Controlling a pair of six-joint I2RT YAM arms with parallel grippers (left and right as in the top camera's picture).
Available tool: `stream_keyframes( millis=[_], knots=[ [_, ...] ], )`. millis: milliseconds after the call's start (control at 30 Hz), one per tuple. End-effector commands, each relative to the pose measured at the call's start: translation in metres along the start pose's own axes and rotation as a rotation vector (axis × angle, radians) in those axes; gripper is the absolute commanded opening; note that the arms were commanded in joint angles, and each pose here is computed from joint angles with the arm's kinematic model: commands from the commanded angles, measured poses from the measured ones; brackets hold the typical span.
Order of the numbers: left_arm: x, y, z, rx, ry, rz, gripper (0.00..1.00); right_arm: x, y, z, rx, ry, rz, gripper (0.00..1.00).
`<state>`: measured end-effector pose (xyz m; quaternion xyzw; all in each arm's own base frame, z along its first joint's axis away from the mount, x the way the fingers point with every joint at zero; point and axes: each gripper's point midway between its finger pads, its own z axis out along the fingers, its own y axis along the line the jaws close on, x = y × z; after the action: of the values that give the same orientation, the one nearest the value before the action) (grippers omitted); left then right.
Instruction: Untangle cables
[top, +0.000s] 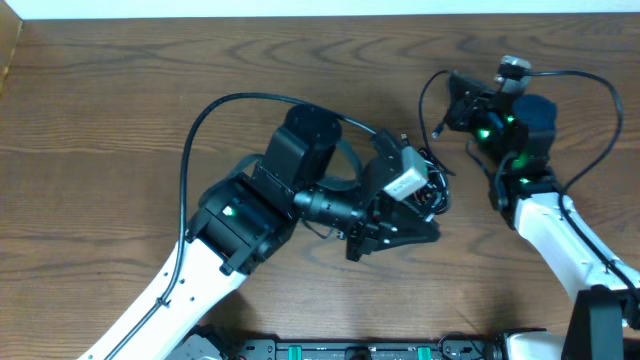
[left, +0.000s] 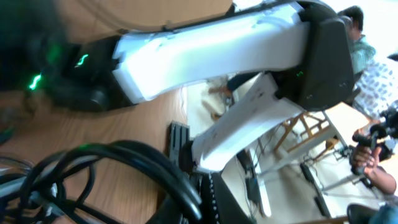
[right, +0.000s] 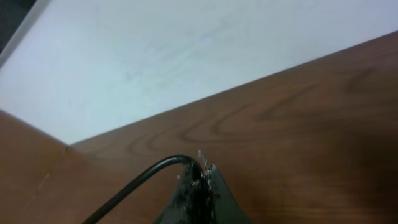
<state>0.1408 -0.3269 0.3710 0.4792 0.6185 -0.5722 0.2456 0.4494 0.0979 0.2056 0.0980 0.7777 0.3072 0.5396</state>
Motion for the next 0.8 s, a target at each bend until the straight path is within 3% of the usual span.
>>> stream_keyframes(
  millis=[0, 200, 433, 533, 700, 767],
  knots=[
    [-0.017, -0.022, 0.004, 0.086, -0.036, 0.006, 0.07, 0.025, 0.002, 0.017, 0.008, 0.049, 0.011, 0.01],
    [-0.045, -0.02, 0.002, 0.047, -0.133, 0.067, 0.07, 0.092, 0.029, 0.034, -0.068, 0.215, 0.0, 0.01],
    [-0.079, 0.039, -0.02, -0.296, -0.297, 0.057, 0.08, 0.153, 0.047, 0.031, -0.106, 0.398, -0.001, 0.01],
    [-0.089, 0.07, -0.045, -0.447, -0.385, -0.039, 0.07, 0.165, 0.05, 0.026, -0.124, 0.457, 0.007, 0.01],
    [-0.102, 0.141, -0.14, -0.796, -0.7, -0.359, 0.07, 0.19, 0.071, 0.009, -0.266, 0.588, -0.027, 0.01],
    [-0.102, 0.152, -0.163, -0.842, -0.761, -0.41, 0.08, 0.195, 0.072, 0.005, -0.276, 0.614, -0.024, 0.01]
  ],
)
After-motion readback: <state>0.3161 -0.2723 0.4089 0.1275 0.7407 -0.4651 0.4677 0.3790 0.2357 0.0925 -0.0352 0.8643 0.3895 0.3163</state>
